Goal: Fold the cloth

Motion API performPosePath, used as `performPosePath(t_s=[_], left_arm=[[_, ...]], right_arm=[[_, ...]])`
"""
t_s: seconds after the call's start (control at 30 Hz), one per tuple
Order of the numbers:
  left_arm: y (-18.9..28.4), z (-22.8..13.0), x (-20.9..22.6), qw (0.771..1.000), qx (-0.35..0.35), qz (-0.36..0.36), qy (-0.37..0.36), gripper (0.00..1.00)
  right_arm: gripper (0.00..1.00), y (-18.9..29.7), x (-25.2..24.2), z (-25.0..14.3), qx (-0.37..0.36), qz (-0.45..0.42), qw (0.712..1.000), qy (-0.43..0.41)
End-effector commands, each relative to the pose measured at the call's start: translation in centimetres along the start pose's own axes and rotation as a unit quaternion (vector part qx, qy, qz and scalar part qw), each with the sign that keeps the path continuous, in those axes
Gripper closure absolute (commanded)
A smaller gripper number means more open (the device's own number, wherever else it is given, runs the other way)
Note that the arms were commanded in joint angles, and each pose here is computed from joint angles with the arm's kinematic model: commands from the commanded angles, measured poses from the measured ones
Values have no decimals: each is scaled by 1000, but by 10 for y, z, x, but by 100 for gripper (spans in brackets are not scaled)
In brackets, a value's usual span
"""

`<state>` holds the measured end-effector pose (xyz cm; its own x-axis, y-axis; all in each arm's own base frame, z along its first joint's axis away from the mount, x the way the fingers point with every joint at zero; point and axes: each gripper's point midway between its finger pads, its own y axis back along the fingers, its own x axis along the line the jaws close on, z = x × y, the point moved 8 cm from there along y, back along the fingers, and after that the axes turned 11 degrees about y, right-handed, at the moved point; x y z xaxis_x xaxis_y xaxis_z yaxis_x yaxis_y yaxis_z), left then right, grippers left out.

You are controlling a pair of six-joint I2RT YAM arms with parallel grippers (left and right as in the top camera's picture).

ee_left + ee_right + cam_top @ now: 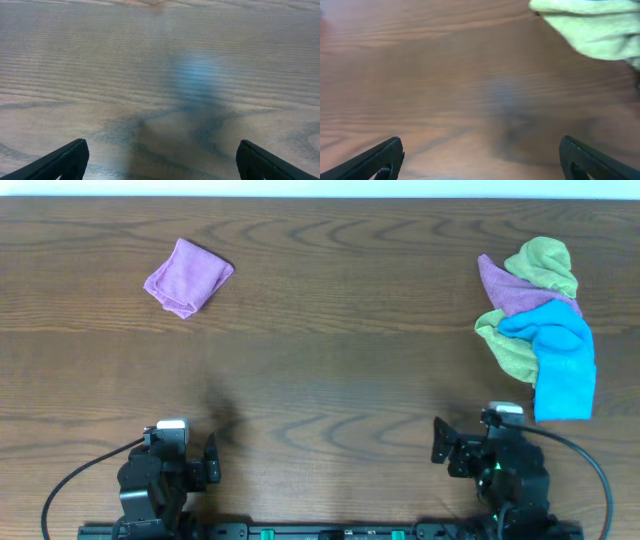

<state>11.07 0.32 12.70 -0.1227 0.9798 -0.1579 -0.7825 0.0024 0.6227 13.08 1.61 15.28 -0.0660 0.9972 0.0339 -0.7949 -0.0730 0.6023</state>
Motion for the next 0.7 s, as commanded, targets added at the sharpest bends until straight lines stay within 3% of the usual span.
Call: performPosePath(t_s=[0.0, 0.33, 0.67], left_arm=[[-9, -17, 5, 999, 36, 15, -10, 5], [-9, -17, 5, 999, 36, 15, -10, 5], [-9, -17, 5, 999, 36, 15, -10, 5]], right_arm=[[1, -5, -8, -10, 5, -18, 999, 49], [1, -18, -17, -33, 3, -44, 996, 74], [1, -16, -21, -31, -11, -57, 995, 87]])
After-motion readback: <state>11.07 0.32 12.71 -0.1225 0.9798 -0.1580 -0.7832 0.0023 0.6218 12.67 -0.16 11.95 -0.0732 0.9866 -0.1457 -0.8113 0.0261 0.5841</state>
